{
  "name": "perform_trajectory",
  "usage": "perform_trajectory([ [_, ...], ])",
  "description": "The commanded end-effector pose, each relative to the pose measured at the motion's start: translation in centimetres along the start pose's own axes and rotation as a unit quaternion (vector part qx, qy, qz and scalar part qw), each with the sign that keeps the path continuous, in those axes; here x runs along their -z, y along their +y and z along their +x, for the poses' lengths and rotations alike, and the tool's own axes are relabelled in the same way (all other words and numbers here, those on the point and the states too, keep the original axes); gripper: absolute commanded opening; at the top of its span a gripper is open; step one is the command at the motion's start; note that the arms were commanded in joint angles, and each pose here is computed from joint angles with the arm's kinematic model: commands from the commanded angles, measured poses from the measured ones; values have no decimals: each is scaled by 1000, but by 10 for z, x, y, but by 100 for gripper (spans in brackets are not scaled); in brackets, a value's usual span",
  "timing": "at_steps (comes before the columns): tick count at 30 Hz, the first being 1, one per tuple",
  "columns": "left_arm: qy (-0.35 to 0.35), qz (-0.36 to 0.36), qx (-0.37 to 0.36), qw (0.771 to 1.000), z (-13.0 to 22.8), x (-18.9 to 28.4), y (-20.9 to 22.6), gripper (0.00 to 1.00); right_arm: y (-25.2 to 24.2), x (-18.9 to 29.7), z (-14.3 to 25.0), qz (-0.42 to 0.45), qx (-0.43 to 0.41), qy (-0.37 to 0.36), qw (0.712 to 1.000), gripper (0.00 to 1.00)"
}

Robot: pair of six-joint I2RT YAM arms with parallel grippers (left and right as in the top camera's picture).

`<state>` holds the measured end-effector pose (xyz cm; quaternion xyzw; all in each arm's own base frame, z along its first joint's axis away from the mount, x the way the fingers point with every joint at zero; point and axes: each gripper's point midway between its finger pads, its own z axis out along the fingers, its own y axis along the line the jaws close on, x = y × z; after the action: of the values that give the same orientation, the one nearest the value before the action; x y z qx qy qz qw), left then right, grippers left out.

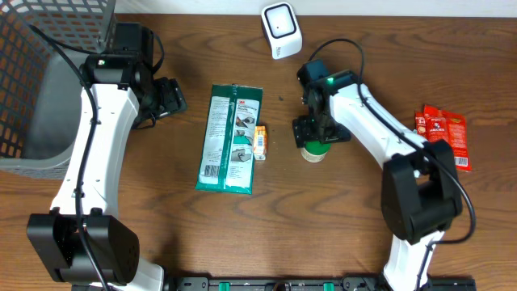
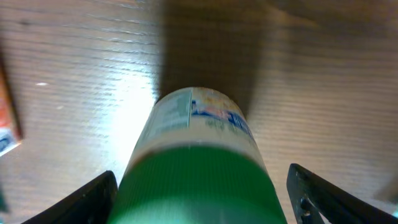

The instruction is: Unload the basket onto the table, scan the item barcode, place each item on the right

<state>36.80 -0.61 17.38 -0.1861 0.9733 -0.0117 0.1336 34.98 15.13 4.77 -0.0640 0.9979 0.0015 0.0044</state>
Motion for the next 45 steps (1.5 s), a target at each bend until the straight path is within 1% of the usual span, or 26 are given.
perform_trajectory([
  [1,-9,-4,-1,1000,-2,6,4,85,3,17,4,-7,7,-7,1000,82],
  [9,-9,-4,-1,1000,-2,6,4,85,6,1,10,-4,14,-5,1000,77],
  [18,-9,-4,-1,1000,-2,6,3,85,4,-20,10,5,18,-19,1000,74],
  [22,-9,-4,-1,1000,-2,6,3,85,5,-22,8,4,18,-26,999,69],
  [25,-9,-4,-1,1000,-2,6,3,85,6,-22,3,0,17,-36,999,63],
  [31,-9,-4,-1,1000,-2,6,3,85,9,-22,-3,-4,10,-49,999,61],
  [34,-9,-4,-1,1000,-2,6,3,85,9,-22,-4,-5,-10,-50,999,63],
  [38,-9,-4,-1,1000,-2,6,4,85,9,-21,-6,-6,-4,-53,999,75],
  [43,-9,-4,-1,1000,-2,6,3,85,9,-21,-8,-6,12,-57,998,77],
  [45,-9,-4,-1,1000,-2,6,4,85,7,-21,-8,-2,12,-58,998,75],
])
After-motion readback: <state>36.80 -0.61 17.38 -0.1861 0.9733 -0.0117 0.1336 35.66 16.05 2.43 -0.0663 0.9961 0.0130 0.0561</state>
